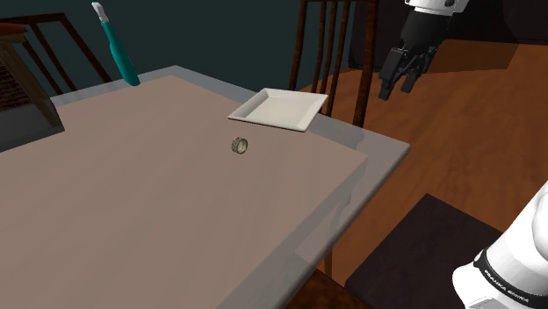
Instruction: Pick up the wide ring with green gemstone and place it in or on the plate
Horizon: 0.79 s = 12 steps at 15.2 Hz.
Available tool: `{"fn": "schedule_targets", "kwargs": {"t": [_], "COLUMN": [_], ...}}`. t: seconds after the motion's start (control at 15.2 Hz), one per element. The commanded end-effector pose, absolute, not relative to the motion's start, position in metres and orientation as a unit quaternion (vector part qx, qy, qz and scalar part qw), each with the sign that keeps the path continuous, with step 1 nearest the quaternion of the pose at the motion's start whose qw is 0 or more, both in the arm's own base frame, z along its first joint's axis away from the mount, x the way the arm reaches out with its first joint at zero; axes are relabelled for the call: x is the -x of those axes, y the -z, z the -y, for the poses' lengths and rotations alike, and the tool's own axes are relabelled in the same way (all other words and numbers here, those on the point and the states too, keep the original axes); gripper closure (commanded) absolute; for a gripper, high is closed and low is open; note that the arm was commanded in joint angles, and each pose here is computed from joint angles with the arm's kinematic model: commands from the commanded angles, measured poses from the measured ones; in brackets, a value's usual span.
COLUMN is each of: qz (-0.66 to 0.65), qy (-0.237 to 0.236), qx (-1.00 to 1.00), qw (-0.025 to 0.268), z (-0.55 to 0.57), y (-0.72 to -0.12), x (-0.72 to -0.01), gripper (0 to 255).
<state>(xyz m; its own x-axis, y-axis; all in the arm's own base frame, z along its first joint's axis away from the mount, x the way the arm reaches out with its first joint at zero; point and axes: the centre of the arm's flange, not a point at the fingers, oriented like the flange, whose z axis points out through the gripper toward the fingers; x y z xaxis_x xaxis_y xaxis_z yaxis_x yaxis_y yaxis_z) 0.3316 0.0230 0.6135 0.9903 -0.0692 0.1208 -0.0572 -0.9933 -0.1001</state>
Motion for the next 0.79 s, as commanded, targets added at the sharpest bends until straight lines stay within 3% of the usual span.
{"fn": "schedule_targets", "kwargs": {"t": [0.0,0.73], "qz": [-0.032,-0.018], "qy": [0.062,0.105], "qx": [0.996,0.994], "qw": [0.048,0.04], "z": [-0.023,-0.166], "y": [-0.614,-0.624], "x": [-0.332,-0.354], "gripper": [0,0]}}
